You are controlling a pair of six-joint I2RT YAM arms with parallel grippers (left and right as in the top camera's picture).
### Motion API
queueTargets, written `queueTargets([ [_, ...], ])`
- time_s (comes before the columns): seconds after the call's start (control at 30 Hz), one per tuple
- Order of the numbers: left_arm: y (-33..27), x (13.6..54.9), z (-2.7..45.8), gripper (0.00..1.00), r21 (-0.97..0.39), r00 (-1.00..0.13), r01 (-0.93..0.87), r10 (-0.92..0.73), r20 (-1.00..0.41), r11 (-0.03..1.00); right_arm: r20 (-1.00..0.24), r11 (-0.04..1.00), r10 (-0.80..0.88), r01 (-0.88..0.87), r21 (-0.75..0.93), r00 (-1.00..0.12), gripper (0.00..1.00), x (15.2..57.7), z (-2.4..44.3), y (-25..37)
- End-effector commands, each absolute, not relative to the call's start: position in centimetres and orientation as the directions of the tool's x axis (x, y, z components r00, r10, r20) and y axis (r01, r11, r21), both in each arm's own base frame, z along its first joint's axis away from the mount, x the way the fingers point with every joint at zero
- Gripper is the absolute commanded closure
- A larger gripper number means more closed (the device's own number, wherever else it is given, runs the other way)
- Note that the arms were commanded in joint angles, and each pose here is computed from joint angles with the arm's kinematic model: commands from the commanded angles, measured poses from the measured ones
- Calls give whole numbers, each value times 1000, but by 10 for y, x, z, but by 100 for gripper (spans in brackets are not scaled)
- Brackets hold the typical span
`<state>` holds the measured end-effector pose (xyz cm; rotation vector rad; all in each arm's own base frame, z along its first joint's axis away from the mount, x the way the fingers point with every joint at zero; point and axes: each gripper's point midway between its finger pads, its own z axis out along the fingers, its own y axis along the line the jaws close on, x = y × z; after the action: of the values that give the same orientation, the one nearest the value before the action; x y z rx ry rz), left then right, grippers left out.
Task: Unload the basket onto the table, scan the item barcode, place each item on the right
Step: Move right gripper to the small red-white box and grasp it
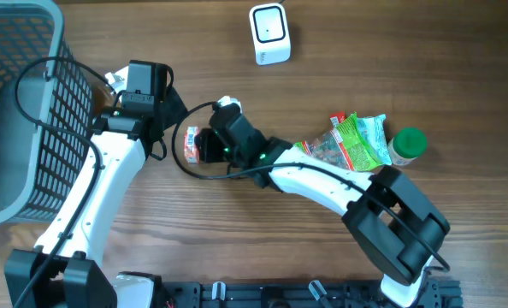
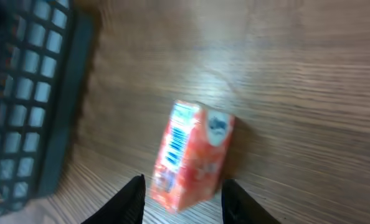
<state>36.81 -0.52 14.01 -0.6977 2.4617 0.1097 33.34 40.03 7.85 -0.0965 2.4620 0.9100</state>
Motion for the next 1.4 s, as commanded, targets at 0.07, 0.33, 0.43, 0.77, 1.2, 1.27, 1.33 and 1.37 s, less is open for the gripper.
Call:
queueTargets([
  [0.07, -4, 367, 139, 0, -71, -701, -507, -459, -546, 859, -433, 770, 145, -174, 614, -890, 60, 335, 46, 407],
  [0.33, -4, 367, 139, 0, -71, -701, -507, -459, -546, 859, -411, 721, 101, -218, 657, -906, 79, 330, 26, 423],
  [0.43, -4, 367, 139, 0, -71, -701, -507, -459, -546, 859, -426, 722, 87, -237, 650, -901, 92, 331, 28, 423],
  [0.77, -4, 367, 139, 0, -71, -701, -507, -459, -546, 859, -548, 823, -68, -358, 441, -834, 96, 351, 84, 349],
  [1.2, -4, 367, 139, 0, -71, -701, -507, -459, -546, 859, -385, 977, -188, -213, 24, -904, 95, 335, 42, 231],
  [1.27, -4, 367, 139, 0, -71, -701, -507, -459, -546, 859, -377, 961, -187, -248, 120, -907, 88, 332, 44, 249],
  [1.33, -4, 367, 139, 0, -71, -701, -507, -459, -546, 859, -371, 942, -188, -273, 194, -909, 86, 329, 46, 263],
  [1.37, -4, 367, 139, 0, -71, -701, -507, -459, -546, 859, -369, 924, -189, -292, 245, -910, 82, 327, 49, 273],
])
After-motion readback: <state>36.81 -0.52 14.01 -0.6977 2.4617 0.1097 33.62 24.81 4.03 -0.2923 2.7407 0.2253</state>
